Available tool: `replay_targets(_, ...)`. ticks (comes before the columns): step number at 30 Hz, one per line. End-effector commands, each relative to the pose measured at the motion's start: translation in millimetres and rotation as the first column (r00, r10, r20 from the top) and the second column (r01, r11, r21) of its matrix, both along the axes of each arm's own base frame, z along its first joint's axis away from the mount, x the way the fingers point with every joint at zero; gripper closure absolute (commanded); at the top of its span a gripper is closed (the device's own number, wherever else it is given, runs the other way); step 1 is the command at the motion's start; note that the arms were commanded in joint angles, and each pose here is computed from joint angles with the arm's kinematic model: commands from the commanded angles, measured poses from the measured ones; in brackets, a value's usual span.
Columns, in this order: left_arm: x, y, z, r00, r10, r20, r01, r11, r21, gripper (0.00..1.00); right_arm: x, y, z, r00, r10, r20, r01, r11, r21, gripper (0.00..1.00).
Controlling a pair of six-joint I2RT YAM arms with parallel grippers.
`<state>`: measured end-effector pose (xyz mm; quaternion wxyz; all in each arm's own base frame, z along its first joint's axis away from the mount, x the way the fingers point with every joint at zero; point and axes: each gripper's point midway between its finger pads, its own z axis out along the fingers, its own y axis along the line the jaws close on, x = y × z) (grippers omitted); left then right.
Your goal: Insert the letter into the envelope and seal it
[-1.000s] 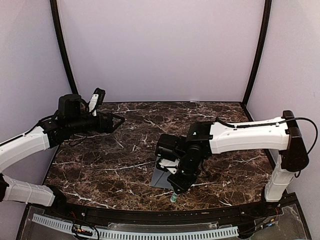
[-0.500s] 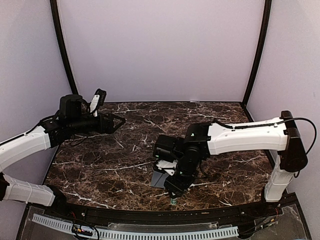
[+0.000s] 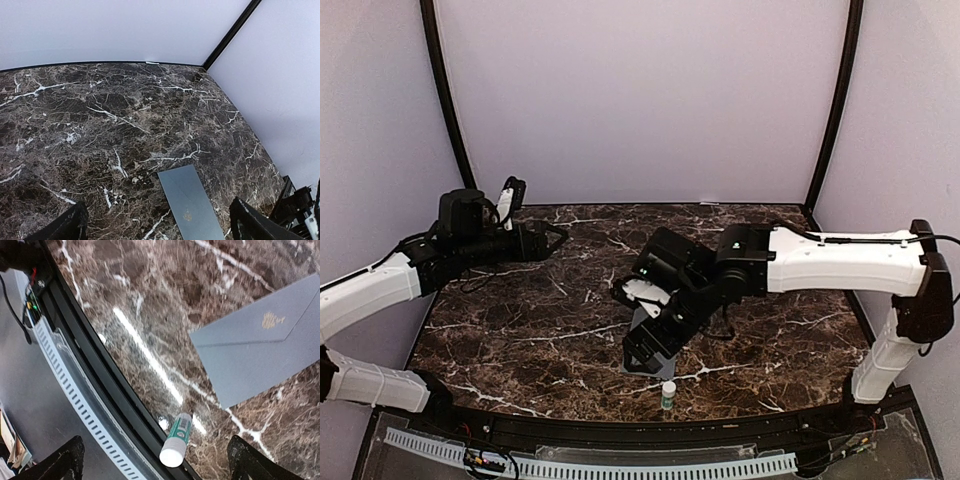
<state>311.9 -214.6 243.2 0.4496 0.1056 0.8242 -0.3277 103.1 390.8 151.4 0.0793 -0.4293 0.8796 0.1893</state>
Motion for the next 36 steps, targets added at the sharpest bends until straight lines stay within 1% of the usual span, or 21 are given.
replay_targets(1,21,21,-4,0.988,0.147,0.045,-0.147,0.989,-0.003,0.01,65,14,52,0.976,-0.159,0.146,0.113,0.953,0.28,0.02)
replay_targets(6,56,73,-27,0.949,0.305,0.076,-0.309,0.95,0.044,0.01,148,-30,73,0.908,-0.372,0.194,0.247,0.848,0.469,0.01)
replay_targets(7,61,91,-36,0.936,0.343,0.082,-0.348,0.935,0.067,0.01,171,-50,75,0.88,-0.43,0.202,0.289,0.821,0.492,0.01)
replay_targets(8,65,102,-34,0.926,0.362,0.109,-0.37,0.927,0.066,0.01,179,-61,71,0.869,-0.451,0.205,0.302,0.81,0.503,0.01)
replay_targets(10,69,138,-41,0.893,0.435,0.113,-0.443,0.895,0.054,0.01,218,-111,62,0.799,-0.565,0.205,0.398,0.753,0.524,0.01)
replay_targets(11,68,166,-51,0.862,0.496,0.105,-0.503,0.862,0.055,0.01,231,-134,57,0.77,-0.605,0.202,0.433,0.728,0.532,0.01)
replay_targets(13,61,200,-58,0.816,0.564,0.131,-0.573,0.818,0.046,0.01,254,-184,50,0.692,-0.692,0.207,0.501,0.666,0.553,0.01)
replay_targets(15,54,227,-58,0.761,0.618,0.2,-0.636,0.77,0.041,0.01,269,-236,46,0.602,-0.77,0.211,0.56,0.596,0.576,0.01)
replay_targets(16,48,235,-71,0.746,0.632,0.211,-0.657,0.751,0.073,0.01,272,-261,40,0.556,-0.803,0.214,0.588,0.563,0.58,0.01)
replay_targets(19,43,251,-74,0.697,0.654,0.293,-0.7,0.709,0.084,0.01,280,-328,43,0.376,-0.881,0.285,0.635,0.47,0.614,0.01)
replay_targets(20,39,252,-87,0.703,0.646,0.298,-0.698,0.706,0.116,0.01,280,-345,46,0.316,-0.896,0.311,0.639,0.444,0.629,0.01)
replay_targets(21,41,253,-81,0.692,0.64,0.335,-0.701,0.706,0.099,0.01,278,-359,45,0.266,-0.904,0.334,0.64,0.425,0.64,0.01)
replay_targets(22,40,251,-93,0.706,0.627,0.33,-0.69,0.714,0.119,0.01,276,-370,46,0.216,-0.909,0.357,0.636,0.409,0.655,0.01)
replay_targets(25,44,244,-89,0.709,0.589,0.388,-0.665,0.742,0.089,0.01,267,-400,46,0.073,-0.906,0.418,0.611,0.371,0.699,0.01)
replay_targets(26,44,241,-99,0.726,0.572,0.381,-0.649,0.754,0.103,0.01,263,-406,44,0.039,-0.9,0.435,0.605,0.367,0.706,0.01)
replay_targets(27,46,238,-91,0.719,0.553,0.42,-0.638,0.766,0.084,0.01,260,-411,42,0.01,-0.892,0.452,0.595,0.368,0.715,0.01)
replay_targets(28,46,237,-98,0.727,0.548,0.413,-0.632,0.769,0.093,0.01,257,-413,41,-0.014,-0.886,0.464,0.58,0.371,0.725,0.01)
replay_targets(32,44,223,-74,0.693,0.46,0.554,-0.575,0.817,0.041,0.01,240,-417,42,-0.109,-0.864,0.491,0.463,0.393,0.795,0.01)
replay_targets(34,44,215,-81,0.716,0.419,0.558,-0.539,0.84,0.06,0.01,229,-421,40,-0.166,-0.854,0.493,0.423,0.39,0.818,0.01)
replay_targets(35,43,209,-93,0.745,0.385,0.545,-0.506,0.858,0.085,0.01,224,-423,43,-0.197,-0.846,0.496,0.395,0.395,0.83,0.01)
replay_targets(36,41,206,-85,0.722,0.366,0.587,-0.496,0.865,0.07,0.01,217,-423,39,-0.208,-0.836,0.508,0.38,0.41,0.829,0.01)
